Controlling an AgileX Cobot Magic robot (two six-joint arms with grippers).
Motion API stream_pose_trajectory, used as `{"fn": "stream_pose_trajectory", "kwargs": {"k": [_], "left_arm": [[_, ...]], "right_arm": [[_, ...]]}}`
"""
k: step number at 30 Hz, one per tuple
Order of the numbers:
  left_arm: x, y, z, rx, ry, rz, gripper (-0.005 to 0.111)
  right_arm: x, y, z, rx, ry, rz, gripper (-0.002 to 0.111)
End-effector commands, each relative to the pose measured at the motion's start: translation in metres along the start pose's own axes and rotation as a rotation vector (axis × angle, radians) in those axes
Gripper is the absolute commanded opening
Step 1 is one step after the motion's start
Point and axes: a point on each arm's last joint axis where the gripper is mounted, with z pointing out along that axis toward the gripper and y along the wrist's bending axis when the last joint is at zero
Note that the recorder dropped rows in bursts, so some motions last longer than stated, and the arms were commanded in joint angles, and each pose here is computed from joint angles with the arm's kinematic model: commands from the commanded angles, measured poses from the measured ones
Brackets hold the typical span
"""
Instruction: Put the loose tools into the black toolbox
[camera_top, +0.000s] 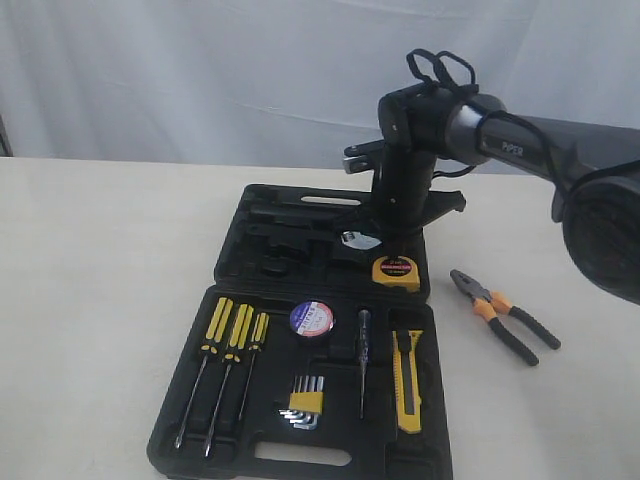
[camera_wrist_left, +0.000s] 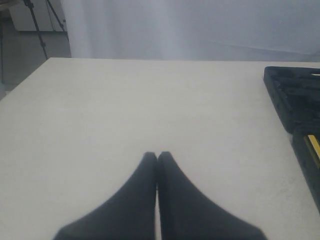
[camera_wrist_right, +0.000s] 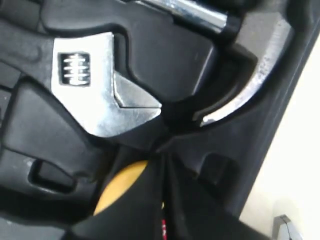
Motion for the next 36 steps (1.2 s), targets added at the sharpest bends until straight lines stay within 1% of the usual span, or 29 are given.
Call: {"fn": "stream_pose_trajectory", "kwargs": {"k": [1,8,16,21,36], "left_arm": [[0.0,0.0,0.0,0.005,-0.004,-0.005,0.0],[0.0,0.0,0.0,0.005,-0.004,-0.005,0.0],[0.0,0.0,0.0,0.005,-0.004,-0.005,0.0],[0.0,0.0,0.0,0.005,-0.004,-0.005,0.0],[0.0,0.0,0.0,0.005,-0.004,-0.005,0.0]], "right_arm": [[0.005,-0.001,-0.003,-0.021,0.021,0.004,0.0],[0.004,-0.004,-0.033,-0.022,0.0,-0.003,0.0],[0.011,-0.006,-0.037,-0.009,0.076,-0.009,0.0],[0.012,-0.005,-0.037,-0.022,0.088,-0.003,0.0],[0.018,-0.001,0.001,-0.008,0.172,0.021,0.0]]}}
